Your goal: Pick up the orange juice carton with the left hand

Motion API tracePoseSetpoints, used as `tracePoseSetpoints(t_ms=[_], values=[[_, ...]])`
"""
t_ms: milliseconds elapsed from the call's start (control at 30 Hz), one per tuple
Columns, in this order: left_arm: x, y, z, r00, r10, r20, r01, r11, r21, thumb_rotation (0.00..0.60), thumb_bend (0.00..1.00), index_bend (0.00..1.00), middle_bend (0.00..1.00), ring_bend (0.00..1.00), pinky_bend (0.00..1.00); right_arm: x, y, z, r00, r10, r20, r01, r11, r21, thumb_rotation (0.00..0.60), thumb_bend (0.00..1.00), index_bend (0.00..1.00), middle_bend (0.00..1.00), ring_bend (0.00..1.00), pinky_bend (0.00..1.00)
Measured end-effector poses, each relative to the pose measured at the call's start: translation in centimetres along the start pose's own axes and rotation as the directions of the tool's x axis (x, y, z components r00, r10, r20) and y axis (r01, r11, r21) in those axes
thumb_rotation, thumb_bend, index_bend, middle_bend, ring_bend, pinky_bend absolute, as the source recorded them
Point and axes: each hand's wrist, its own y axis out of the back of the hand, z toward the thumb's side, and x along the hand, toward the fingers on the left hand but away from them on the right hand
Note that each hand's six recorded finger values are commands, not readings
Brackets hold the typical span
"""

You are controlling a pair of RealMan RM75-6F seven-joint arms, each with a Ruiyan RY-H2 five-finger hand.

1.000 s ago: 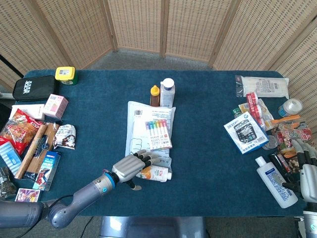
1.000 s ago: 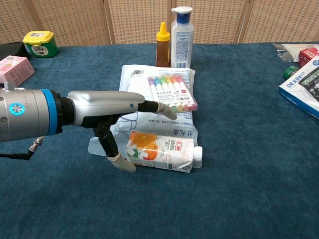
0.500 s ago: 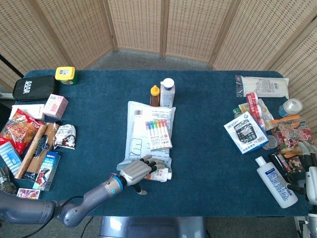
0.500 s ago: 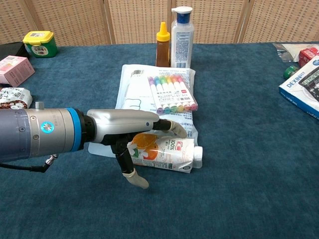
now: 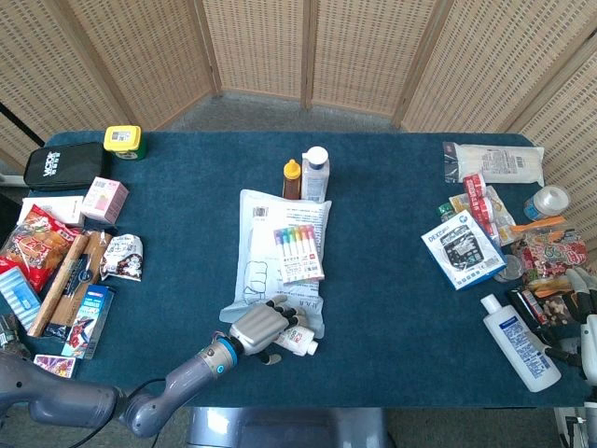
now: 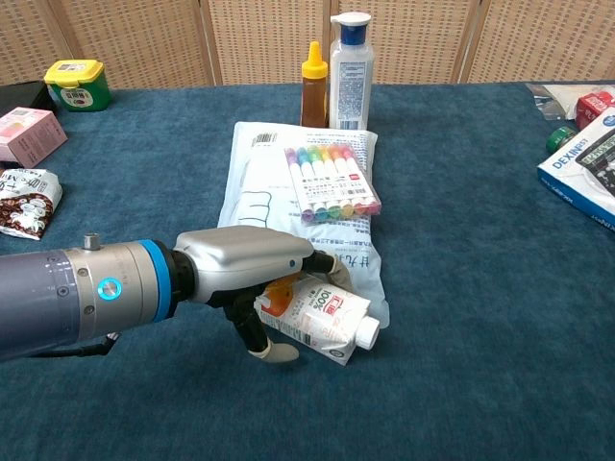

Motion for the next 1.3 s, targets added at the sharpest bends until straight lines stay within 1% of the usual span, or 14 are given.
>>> tracePoseSetpoints(t_ms=[67, 200, 300, 400, 467, 567, 667, 767, 867, 967, 1000, 1067, 1100, 1300], values=[[-0.1, 0.0, 0.0, 1.000, 0.015, -0.004, -0.015, 1.000, 0.010, 0.600, 0.47, 0.48, 0.39, 0.60, 0.59, -0.1, 0.0, 0.0, 1.000, -0.003, -0.001, 0.003, 1.000, -0.006, 0.600, 0.00, 0.00, 0.00, 0.00, 0.00], [-0.4, 0.7, 0.1, 0.997, 0.081, -0.012, -0.080, 0.997, 0.016, 0.600, 0.56, 0.62, 0.53, 0.74, 0.73, -0.2, 0.0, -0.1, 1.000, -0.008, -0.001, 0.008, 1.000, -0.015, 0.600, 0.00, 0.00, 0.00, 0.00, 0.00], [-0.9, 1.4, 0.4, 0.991, 0.131, -0.011, -0.131, 0.991, 0.009, 0.600, 0.62, 0.68, 0.59, 0.80, 0.79, -0.3, 0.2, -0.1, 1.000, -0.020, -0.004, 0.020, 0.999, -0.024, 0.600, 0.00, 0.00, 0.00, 0.00, 0.00], [-1.4, 1.7, 0.9, 0.988, 0.152, 0.001, -0.152, 0.988, -0.003, 0.600, 0.66, 0.74, 0.66, 0.87, 0.87, -0.2, 0.4, -0.1, 0.999, -0.033, -0.005, 0.033, 0.999, -0.029, 0.600, 0.00, 0.00, 0.00, 0.00, 0.00], [-1.8, 1.9, 1.0, 0.986, 0.167, 0.005, -0.167, 0.986, -0.007, 0.600, 0.67, 0.77, 0.68, 0.90, 0.90, -0.1, 0.5, -0.1, 0.999, -0.039, -0.007, 0.039, 0.999, -0.032, 0.600, 0.00, 0.00, 0.00, 0.00, 0.00], [-2.4, 2.9, 0.9, 0.979, 0.205, 0.004, -0.205, 0.979, -0.015, 0.600, 0.67, 0.78, 0.69, 0.91, 0.91, 0.0, 0.5, 0.0, 0.999, -0.041, -0.008, 0.041, 0.999, -0.035, 0.600, 0.00, 0.00, 0.00, 0.00, 0.00], [-3.5, 4.4, 0.4, 0.967, 0.253, -0.007, -0.254, 0.967, -0.018, 0.600, 0.67, 0.77, 0.69, 0.91, 0.91, 0.0, 0.4, 0.2, 0.999, -0.042, -0.012, 0.041, 0.998, -0.040, 0.600, 0.00, 0.00, 0.00, 0.00, 0.00], [-5.0, 6.6, -0.4, 0.950, 0.312, -0.025, -0.313, 0.950, -0.025, 0.600, 0.66, 0.77, 0.69, 0.90, 0.91, -0.2, 0.1, 0.5, 0.999, -0.033, -0.021, 0.032, 0.999, -0.041, 0.600, 0.00, 0.00, 0.00, 0.00, 0.00], [-6.8, 9.2, -1.6, 0.926, 0.375, -0.051, -0.376, 0.926, -0.033, 0.600, 0.66, 0.76, 0.68, 0.90, 0.91, -0.2, -0.3, 0.8, 0.999, -0.023, -0.030, 0.022, 0.999, -0.040, 0.600, 0.00, 0.00, 0.00, 0.00, 0.00], [-8.7, 12.2, -2.9, 0.889, 0.451, -0.078, -0.454, 0.890, -0.035, 0.600, 0.66, 0.76, 0.68, 0.89, 0.90, -0.3, -0.6, 1.2, 0.999, -0.016, -0.038, 0.014, 0.999, -0.039, 0.600, 0.00, 0.00, 0.00, 0.00, 0.00], [-9.4, 13.3, -3.4, 0.873, 0.481, -0.086, -0.485, 0.874, -0.040, 0.600, 0.66, 0.75, 0.68, 0.89, 0.90, -0.4, -0.7, 1.3, 0.999, -0.013, -0.041, 0.011, 0.999, -0.039, 0.600, 0.00, 0.00, 0.00, 0.00, 0.00], [-10.2, 15.0, -3.9, 0.847, 0.523, -0.092, -0.529, 0.847, -0.050, 0.600, 0.66, 0.75, 0.67, 0.89, 0.90, -0.4, -0.7, 1.6, 0.999, -0.012, -0.045, 0.010, 0.999, -0.037, 0.600, 0.00, 0.00, 0.00, 0.00, 0.00], [-10.7, 16.1, -4.1, 0.830, 0.550, -0.092, -0.556, 0.830, -0.054, 0.600, 0.65, 0.75, 0.67, 0.89, 0.90, -0.4, -0.8, 1.7, 0.999, -0.011, -0.047, 0.009, 0.999, -0.038, 0.600, 0.00, 0.00, 0.00, 0.00, 0.00], [-11.5, 19.7, -4.0, 0.764, 0.642, -0.065, -0.645, 0.759, -0.085, 0.600, 0.65, 0.74, 0.67, 0.89, 0.89, -0.4, -0.8, 2.0, 0.999, -0.010, -0.044, 0.008, 0.999, -0.036, 0.600, 0.00, 0.00, 0.00, 0.00, 0.00]])
